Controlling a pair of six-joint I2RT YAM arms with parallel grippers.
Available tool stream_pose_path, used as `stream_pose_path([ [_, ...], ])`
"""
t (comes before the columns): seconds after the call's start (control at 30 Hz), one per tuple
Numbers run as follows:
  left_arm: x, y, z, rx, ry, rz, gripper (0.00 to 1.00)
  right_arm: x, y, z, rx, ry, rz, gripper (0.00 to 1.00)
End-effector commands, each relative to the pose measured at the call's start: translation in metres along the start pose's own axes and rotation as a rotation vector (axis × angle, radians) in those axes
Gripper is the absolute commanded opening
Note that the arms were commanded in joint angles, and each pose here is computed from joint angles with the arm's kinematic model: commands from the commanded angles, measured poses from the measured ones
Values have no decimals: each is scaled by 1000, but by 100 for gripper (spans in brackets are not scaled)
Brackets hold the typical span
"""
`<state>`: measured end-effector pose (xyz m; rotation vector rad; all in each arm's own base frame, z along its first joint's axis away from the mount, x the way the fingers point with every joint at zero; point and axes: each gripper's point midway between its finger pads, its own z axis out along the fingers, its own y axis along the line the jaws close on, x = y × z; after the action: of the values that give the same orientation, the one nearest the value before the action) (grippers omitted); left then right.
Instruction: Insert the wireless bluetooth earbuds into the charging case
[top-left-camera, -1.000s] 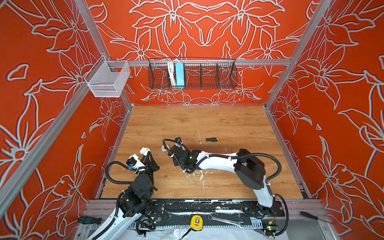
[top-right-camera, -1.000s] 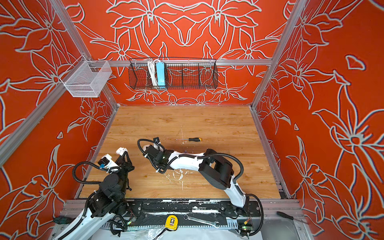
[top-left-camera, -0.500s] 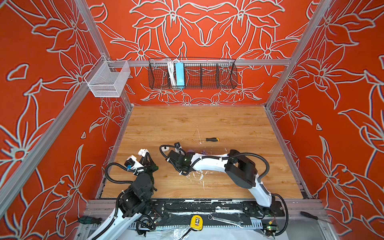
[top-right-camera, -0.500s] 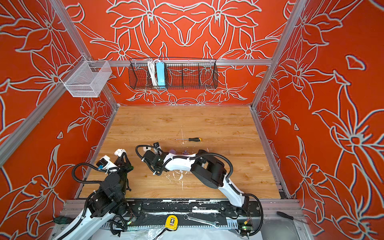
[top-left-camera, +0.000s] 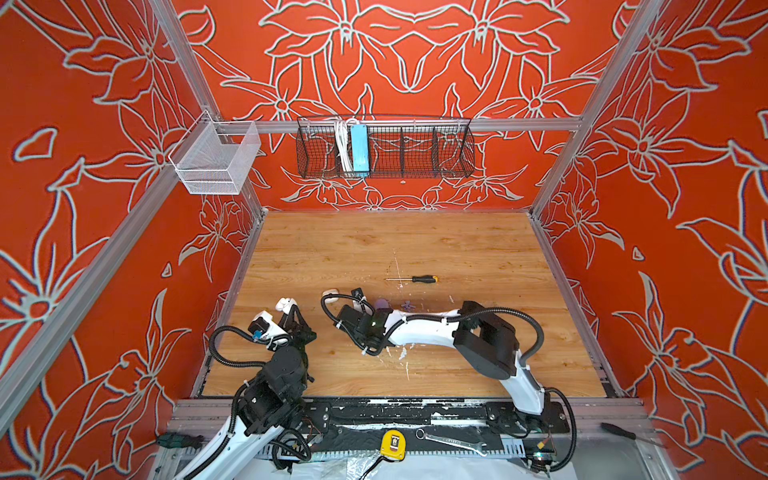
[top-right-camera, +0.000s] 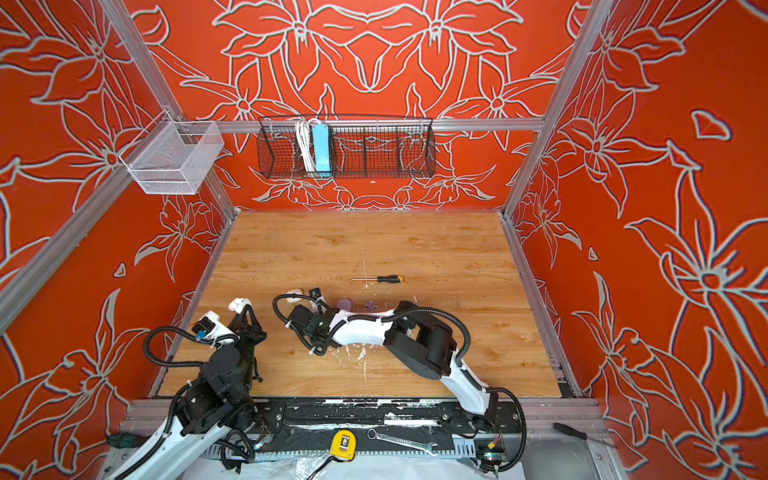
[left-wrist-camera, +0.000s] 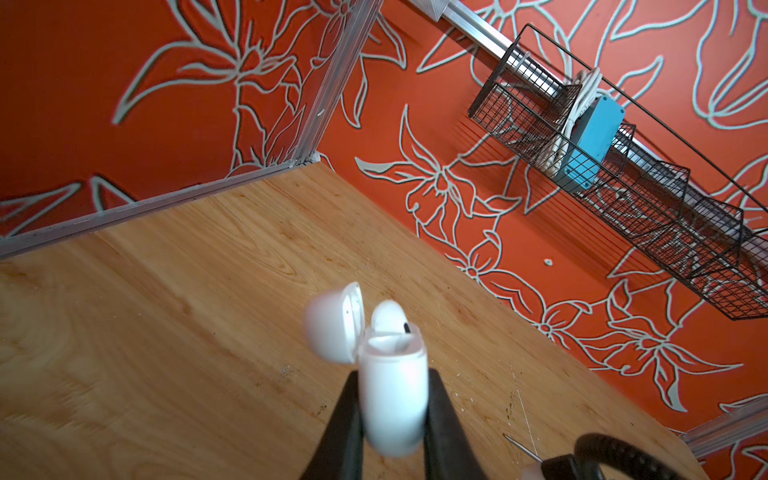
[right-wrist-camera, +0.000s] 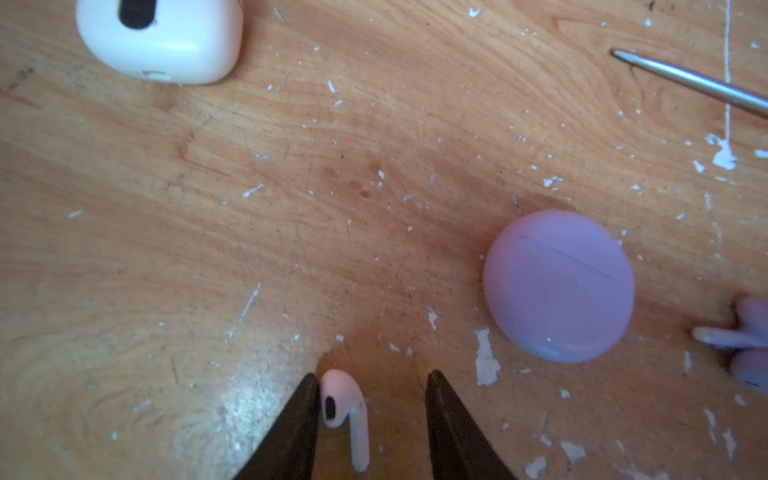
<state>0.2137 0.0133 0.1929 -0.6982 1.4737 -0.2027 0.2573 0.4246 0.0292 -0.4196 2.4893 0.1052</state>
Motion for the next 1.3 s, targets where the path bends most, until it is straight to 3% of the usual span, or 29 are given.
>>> stream_pose_path([
  [0.0,-12,1,-2,-16,-27,-48,0,12,-11,-7,25,21,3,44],
  [0.37,-13,3,-3,-24,-25,-51,0,11,5,2,-89,47,51,44],
  [0.63,-13,1,-3,-15,-23,-51,0,16,0,4,-76,58,59,29],
  [1.07,-13,1,-3,-15,-24,-52,0,15,-7,-2,-77,36,83,17],
  [1.27,-8,-21,-3,99,18,-10,0,3,-13,-17,-91,-27,129,15],
])
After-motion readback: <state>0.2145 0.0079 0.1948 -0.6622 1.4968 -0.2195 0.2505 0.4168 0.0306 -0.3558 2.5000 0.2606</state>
